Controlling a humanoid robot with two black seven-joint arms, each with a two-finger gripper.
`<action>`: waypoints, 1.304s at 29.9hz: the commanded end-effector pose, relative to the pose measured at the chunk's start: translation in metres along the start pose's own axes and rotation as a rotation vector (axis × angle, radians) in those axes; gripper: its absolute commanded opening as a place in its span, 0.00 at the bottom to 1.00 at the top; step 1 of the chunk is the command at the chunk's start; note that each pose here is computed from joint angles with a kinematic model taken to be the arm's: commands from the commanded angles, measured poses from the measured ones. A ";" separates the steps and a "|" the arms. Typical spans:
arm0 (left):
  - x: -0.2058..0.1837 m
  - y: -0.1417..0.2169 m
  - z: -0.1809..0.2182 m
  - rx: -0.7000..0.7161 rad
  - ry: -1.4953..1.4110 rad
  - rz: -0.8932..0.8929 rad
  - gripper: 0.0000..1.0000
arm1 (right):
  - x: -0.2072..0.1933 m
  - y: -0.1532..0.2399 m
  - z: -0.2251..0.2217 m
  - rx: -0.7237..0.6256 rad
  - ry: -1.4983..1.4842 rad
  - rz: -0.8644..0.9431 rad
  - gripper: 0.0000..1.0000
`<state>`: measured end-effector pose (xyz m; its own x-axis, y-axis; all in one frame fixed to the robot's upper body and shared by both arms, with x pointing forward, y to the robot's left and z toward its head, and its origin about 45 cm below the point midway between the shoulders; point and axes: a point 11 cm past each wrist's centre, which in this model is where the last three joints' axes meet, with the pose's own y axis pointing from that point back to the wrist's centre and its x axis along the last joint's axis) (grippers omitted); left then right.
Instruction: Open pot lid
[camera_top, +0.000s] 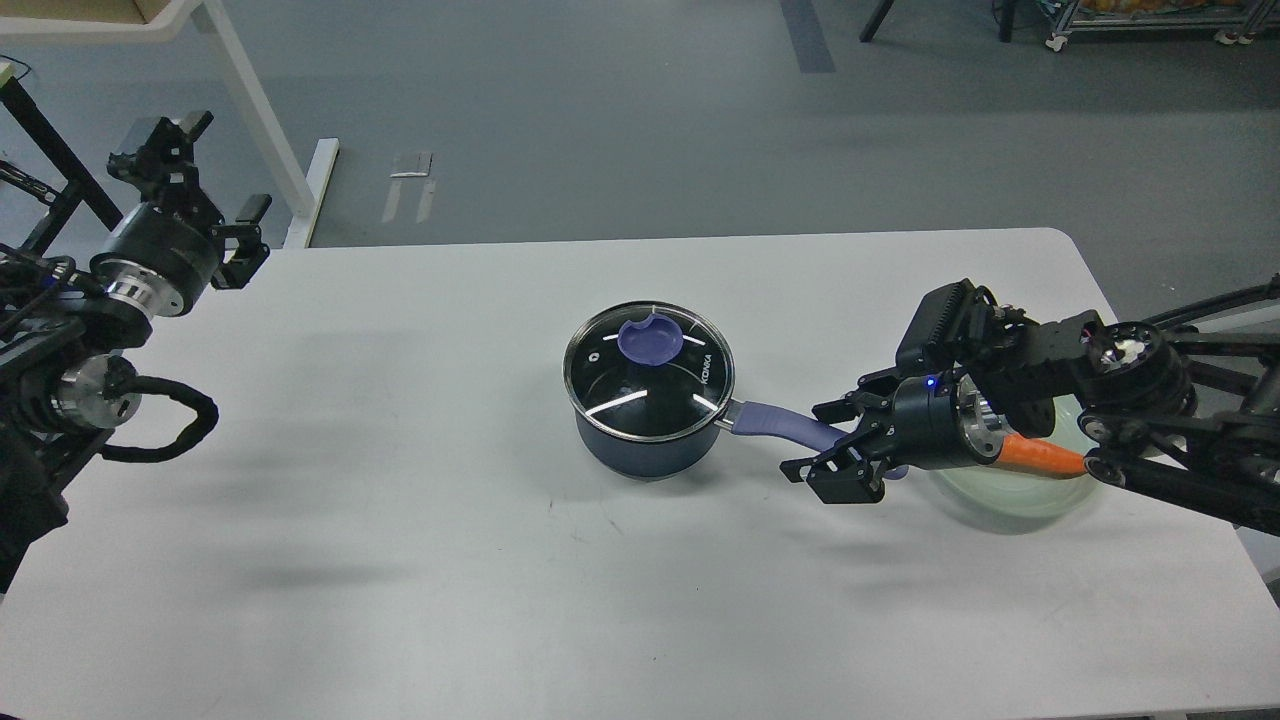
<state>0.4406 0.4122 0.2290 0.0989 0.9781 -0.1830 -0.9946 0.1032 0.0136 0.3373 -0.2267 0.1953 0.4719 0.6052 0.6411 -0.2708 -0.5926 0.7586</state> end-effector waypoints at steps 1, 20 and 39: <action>-0.001 -0.001 0.000 -0.001 0.001 -0.002 0.99 | -0.001 0.001 0.003 -0.021 0.000 -0.002 0.70; -0.019 -0.012 0.014 -0.027 0.010 -0.054 0.99 | 0.005 0.004 0.005 -0.033 0.004 0.006 0.37; -0.112 -0.023 0.040 -0.050 -0.348 -0.420 0.99 | 0.004 0.006 0.007 -0.040 -0.002 0.007 0.31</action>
<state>0.4537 0.3184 0.2829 0.4546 0.8805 0.1341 -0.8859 0.4626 -0.0338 0.3421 -0.2304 0.1991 0.4727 0.6034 0.6422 -0.2995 -0.5753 0.7611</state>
